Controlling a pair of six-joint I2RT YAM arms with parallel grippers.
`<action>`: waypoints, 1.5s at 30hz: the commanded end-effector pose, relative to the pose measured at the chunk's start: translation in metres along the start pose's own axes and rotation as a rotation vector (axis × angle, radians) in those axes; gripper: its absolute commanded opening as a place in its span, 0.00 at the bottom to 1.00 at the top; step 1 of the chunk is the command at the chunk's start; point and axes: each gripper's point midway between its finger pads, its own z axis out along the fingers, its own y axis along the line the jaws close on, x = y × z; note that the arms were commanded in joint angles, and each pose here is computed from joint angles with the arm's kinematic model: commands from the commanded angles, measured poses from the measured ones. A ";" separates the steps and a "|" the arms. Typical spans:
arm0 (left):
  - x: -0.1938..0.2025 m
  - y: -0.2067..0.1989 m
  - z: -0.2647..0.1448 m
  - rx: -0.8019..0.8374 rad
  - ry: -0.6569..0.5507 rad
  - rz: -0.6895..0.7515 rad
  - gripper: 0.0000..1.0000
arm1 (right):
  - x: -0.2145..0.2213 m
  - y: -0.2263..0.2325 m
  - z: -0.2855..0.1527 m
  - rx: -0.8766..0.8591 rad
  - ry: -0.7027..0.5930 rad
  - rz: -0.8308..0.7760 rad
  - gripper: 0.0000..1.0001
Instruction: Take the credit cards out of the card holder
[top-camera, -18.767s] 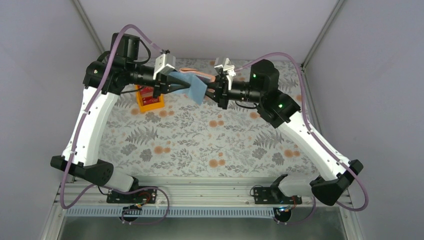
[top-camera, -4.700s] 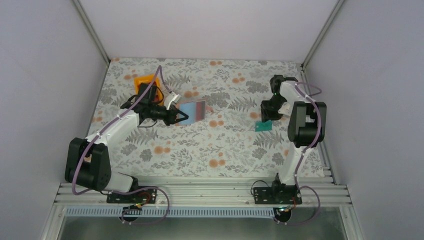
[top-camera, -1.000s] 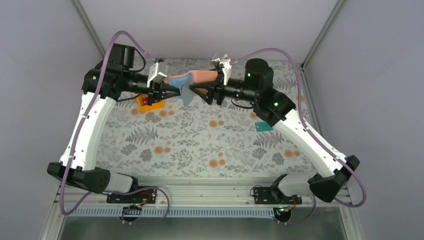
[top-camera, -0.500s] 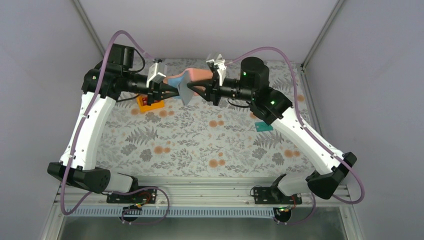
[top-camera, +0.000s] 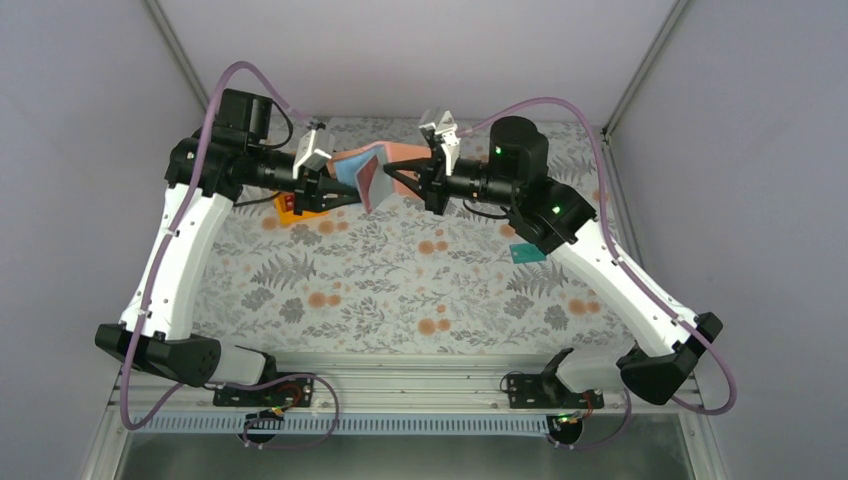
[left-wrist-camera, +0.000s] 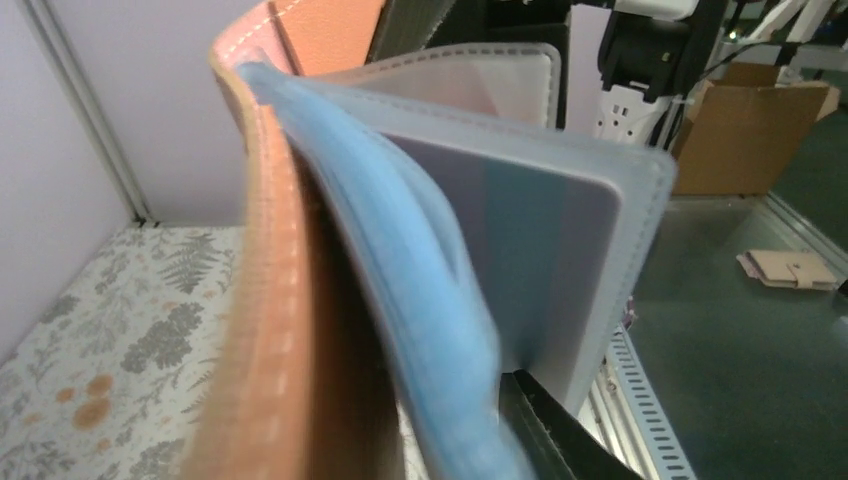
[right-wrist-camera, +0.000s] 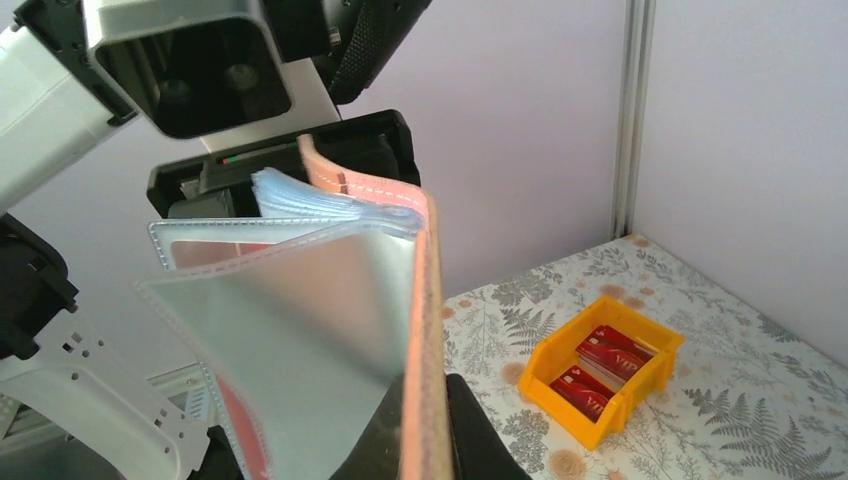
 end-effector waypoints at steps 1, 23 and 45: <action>-0.004 -0.011 0.001 0.050 -0.038 0.029 0.42 | -0.018 0.008 -0.012 0.001 -0.045 -0.027 0.04; -0.021 -0.020 -0.012 0.024 -0.057 0.109 0.88 | -0.012 0.016 -0.018 -0.039 -0.022 -0.059 0.04; -0.008 -0.001 -0.018 0.007 -0.103 -0.030 0.06 | -0.009 0.035 -0.014 -0.177 -0.009 -0.061 0.04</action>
